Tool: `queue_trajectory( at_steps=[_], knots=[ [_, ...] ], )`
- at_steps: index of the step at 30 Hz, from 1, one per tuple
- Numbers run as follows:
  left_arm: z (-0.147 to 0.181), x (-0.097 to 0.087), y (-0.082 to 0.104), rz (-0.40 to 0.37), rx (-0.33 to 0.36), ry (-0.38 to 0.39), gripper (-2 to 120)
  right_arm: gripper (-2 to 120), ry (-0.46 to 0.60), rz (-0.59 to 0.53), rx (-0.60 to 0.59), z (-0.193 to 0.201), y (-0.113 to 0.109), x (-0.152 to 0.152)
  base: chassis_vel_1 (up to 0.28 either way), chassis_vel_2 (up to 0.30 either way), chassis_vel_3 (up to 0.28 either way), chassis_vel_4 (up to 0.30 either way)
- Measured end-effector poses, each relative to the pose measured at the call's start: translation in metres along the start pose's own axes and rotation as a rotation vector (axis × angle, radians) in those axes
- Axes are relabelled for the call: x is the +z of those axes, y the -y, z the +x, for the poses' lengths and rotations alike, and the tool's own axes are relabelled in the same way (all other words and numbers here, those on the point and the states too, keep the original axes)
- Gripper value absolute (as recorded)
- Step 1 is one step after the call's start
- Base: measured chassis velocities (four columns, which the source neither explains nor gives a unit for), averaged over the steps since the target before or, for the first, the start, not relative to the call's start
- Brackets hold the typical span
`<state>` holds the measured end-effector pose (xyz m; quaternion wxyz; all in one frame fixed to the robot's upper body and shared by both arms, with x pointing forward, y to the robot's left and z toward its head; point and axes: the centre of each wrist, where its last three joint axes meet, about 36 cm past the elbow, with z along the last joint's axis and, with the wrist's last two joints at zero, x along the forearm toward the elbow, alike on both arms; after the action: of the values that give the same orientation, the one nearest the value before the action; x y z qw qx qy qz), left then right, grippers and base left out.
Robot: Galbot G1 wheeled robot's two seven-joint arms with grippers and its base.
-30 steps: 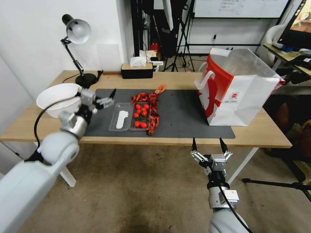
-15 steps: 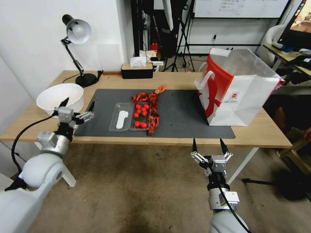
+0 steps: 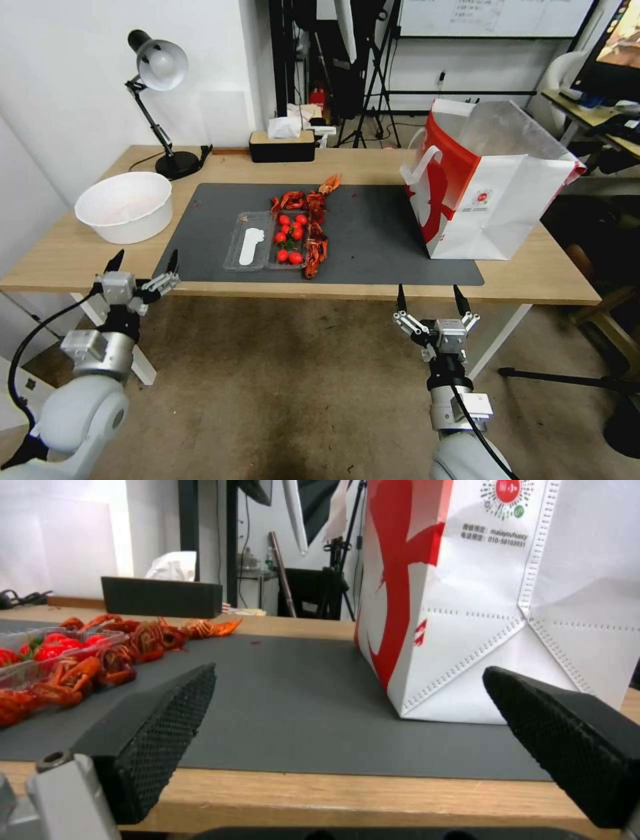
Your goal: Pick up the trash from the table and place it into the takeout bag.
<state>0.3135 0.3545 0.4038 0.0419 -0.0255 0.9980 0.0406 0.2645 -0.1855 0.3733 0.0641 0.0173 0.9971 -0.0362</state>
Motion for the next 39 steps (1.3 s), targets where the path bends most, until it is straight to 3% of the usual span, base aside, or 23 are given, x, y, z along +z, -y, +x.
queue_trajectory(
  at_steps=[21,39],
  knots=[
    [0.026,0.033,-0.002,0.005,0.059,0.034,100,100,-0.018,-0.003,0.002,0.001,-0.005,0.006,0.0,0.0,0.0,0.0],
    [0.026,0.037,-0.001,0.008,0.077,0.033,100,100,-0.027,0.0,0.005,0.002,-0.005,0.009,0.0,0.0,0.0,0.0]
  ],
)
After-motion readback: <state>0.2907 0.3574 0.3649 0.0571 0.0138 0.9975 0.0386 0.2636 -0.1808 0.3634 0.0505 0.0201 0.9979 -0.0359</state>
